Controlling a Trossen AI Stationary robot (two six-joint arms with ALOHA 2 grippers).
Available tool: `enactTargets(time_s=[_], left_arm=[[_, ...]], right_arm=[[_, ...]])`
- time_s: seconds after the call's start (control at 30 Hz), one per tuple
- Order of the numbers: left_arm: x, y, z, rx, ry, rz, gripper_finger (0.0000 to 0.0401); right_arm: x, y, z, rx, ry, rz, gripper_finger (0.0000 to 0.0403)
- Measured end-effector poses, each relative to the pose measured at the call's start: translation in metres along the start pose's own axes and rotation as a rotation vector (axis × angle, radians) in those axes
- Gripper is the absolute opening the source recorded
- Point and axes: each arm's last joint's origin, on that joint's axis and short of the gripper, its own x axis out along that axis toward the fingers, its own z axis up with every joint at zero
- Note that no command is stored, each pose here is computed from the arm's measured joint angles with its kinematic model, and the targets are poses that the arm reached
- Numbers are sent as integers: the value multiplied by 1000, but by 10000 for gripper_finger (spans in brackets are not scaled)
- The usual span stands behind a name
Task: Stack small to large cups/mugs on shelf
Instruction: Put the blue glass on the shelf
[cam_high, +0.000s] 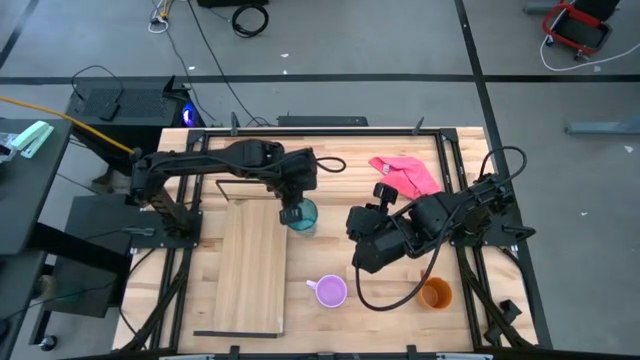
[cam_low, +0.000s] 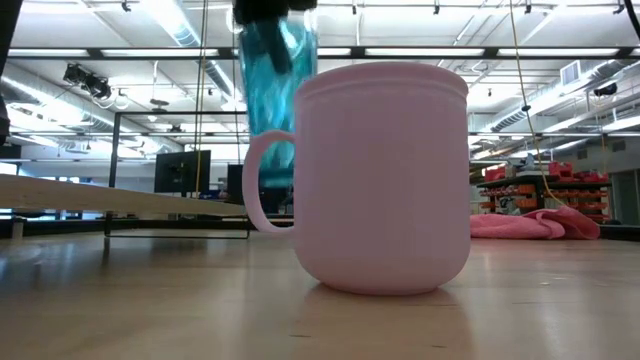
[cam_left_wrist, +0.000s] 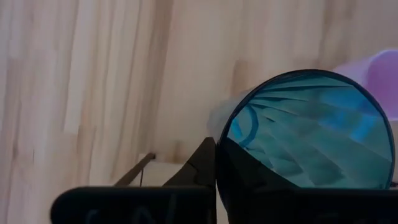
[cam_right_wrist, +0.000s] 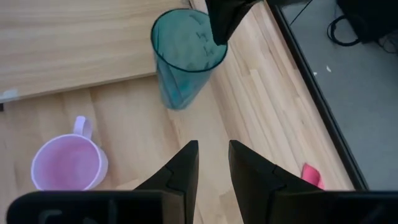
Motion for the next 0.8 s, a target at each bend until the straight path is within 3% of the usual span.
enactTargets(time_s=[0.17, 0.33, 0.5, 0.6, 0.8], left_arm=[[-28, -13, 4, 5, -20, -17, 12], [-53, -21, -4, -31, 56, -6, 12], [-65, -24, -15, -74, 149, 69, 12], [-68, -24, -15, -77, 126, 73, 12], [-73, -17, -17, -96, 117, 82, 12]], right_arm=[[3, 1, -1, 1, 8, -7, 96], [5, -1, -12, 16, 35, -24, 96], [7, -19, -43, 134, 86, -75, 96], [8, -30, -64, 215, 103, -97, 96], [7, -34, -102, 310, 71, -45, 96]])
